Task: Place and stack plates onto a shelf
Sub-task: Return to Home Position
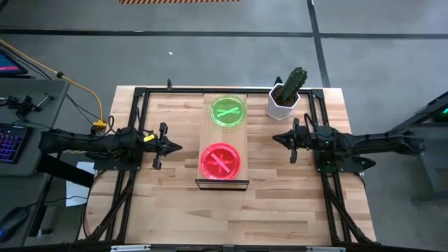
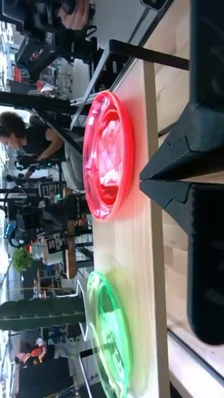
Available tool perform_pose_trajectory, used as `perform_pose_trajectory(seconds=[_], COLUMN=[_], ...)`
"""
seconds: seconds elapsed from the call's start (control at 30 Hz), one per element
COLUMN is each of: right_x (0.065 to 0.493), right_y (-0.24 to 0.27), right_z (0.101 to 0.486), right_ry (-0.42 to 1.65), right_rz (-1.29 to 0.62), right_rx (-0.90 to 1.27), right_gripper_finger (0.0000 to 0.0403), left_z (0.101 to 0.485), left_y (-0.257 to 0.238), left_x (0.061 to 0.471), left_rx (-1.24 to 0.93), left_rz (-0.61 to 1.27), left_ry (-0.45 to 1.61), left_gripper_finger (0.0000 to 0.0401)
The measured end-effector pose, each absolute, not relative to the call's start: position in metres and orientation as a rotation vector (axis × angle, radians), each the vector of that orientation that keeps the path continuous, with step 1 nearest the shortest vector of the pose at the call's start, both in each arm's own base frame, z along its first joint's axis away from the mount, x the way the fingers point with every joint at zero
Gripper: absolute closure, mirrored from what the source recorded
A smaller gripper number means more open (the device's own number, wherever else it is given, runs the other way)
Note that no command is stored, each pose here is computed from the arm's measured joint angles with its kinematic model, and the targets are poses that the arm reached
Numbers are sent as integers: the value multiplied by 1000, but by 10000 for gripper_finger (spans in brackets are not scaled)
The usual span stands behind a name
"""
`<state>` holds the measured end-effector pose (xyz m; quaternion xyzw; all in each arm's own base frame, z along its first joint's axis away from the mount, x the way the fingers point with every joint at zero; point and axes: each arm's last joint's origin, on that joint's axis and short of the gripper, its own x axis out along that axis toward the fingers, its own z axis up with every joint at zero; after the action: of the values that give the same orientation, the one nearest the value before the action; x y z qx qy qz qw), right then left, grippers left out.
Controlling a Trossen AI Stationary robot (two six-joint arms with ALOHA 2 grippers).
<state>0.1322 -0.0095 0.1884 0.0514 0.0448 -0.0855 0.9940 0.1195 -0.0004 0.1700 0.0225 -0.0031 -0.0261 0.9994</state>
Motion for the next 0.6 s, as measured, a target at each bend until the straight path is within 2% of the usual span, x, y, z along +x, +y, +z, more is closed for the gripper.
perform_pose_trajectory(seconds=[0.3,0.43,0.6], right_x=[110,109,108], right_y=[-16,-13,-10], right_z=[187,165,163], right_ry=[88,38,48], right_rz=[-174,-139,-112], right_rx=[100,124,131], right_gripper_finger=[402,403,403], left_z=[169,169,169], left_y=[0,0,0], left_x=[119,119,119], left_rx=[45,45,45], left_rz=[-52,-52,-52], left_ry=[1,0,0], left_gripper_finger=[401,401,401])
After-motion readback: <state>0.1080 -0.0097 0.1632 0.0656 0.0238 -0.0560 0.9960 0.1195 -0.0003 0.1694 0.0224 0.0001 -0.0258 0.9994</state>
